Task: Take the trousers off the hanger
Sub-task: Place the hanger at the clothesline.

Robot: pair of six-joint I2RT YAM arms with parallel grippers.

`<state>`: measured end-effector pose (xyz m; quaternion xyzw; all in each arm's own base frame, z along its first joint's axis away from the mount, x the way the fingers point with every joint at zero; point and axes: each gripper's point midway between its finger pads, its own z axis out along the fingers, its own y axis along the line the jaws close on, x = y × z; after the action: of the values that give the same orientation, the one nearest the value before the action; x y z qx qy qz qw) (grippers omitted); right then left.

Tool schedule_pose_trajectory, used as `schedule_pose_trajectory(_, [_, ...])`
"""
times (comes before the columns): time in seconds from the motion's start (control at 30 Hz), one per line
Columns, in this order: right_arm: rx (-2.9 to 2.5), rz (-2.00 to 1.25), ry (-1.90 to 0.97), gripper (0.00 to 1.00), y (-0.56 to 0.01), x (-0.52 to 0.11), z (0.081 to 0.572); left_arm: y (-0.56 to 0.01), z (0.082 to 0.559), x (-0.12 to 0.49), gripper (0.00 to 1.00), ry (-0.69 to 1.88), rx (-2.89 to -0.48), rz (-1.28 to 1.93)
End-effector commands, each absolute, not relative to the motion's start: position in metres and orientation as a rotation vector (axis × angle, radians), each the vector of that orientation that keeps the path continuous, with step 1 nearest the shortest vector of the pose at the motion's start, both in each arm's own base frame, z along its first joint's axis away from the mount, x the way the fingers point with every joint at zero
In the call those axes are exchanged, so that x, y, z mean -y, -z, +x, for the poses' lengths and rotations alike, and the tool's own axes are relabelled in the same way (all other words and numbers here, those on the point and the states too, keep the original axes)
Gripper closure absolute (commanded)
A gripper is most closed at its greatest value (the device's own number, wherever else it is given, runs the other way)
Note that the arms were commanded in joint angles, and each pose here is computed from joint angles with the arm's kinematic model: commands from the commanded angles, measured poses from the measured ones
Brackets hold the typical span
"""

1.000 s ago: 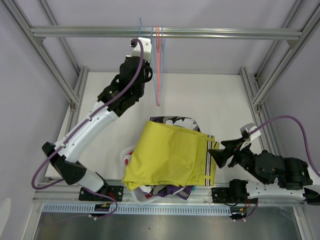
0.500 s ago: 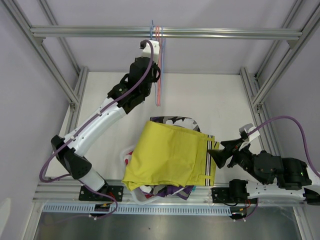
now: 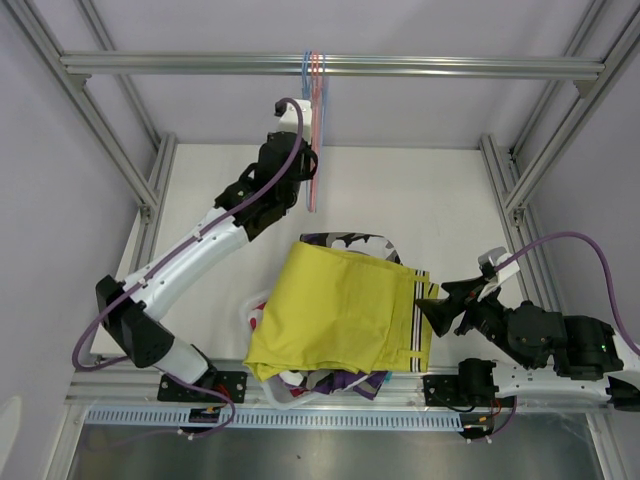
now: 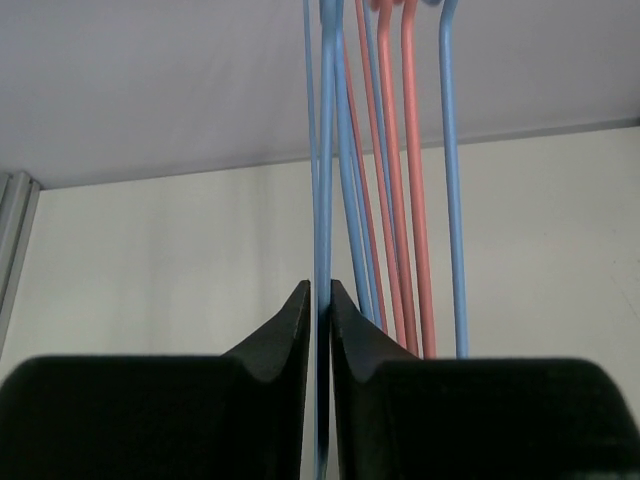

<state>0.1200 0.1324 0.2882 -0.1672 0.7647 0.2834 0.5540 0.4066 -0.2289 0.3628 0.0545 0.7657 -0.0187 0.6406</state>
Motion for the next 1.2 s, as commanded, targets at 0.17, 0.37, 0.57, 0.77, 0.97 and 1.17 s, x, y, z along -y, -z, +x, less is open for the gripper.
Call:
schedule_pose_trajectory(0.17, [-1.794, -0.381, -0.676, 0.25, -0.291, -0.133, 0.122, -0.353, 0.374, 0.228, 0.70, 0.141, -1.769, 0.110])
schedule_pose_trajectory(0.37, [-1.802, -0.382, -0.676, 0.24, -0.289, -0.134, 0.121, -0.359, 0.344, 0.222, 0.54, 0.246, -1.762, 0.088])
schedule_pose_trajectory(0.57, [-1.823, -0.380, -0.675, 0.22, -0.283, -0.136, 0.120, -0.349, 0.305, 0.212, 0.42, 0.267, -1.796, 0.101])
schedule_pose_trajectory(0.77, [-1.851, -0.291, -0.554, 0.11, -0.273, -0.125, 0.133, -0.342, 0.263, 0.183, 0.25, 0.246, -1.841, 0.099])
schedule_pose_trajectory(0.97, [-1.849, -0.083, -0.359, 0.00, -0.274, -0.093, 0.154, -0.365, 0.239, 0.132, 0.09, 0.119, -1.813, 0.082])
schedule_pose_trajectory(1.17, [-1.779, 0.113, -0.248, 0.01, -0.294, -0.061, 0.168, -0.360, 0.242, 0.100, 0.03, 0.189, -1.802, 0.016])
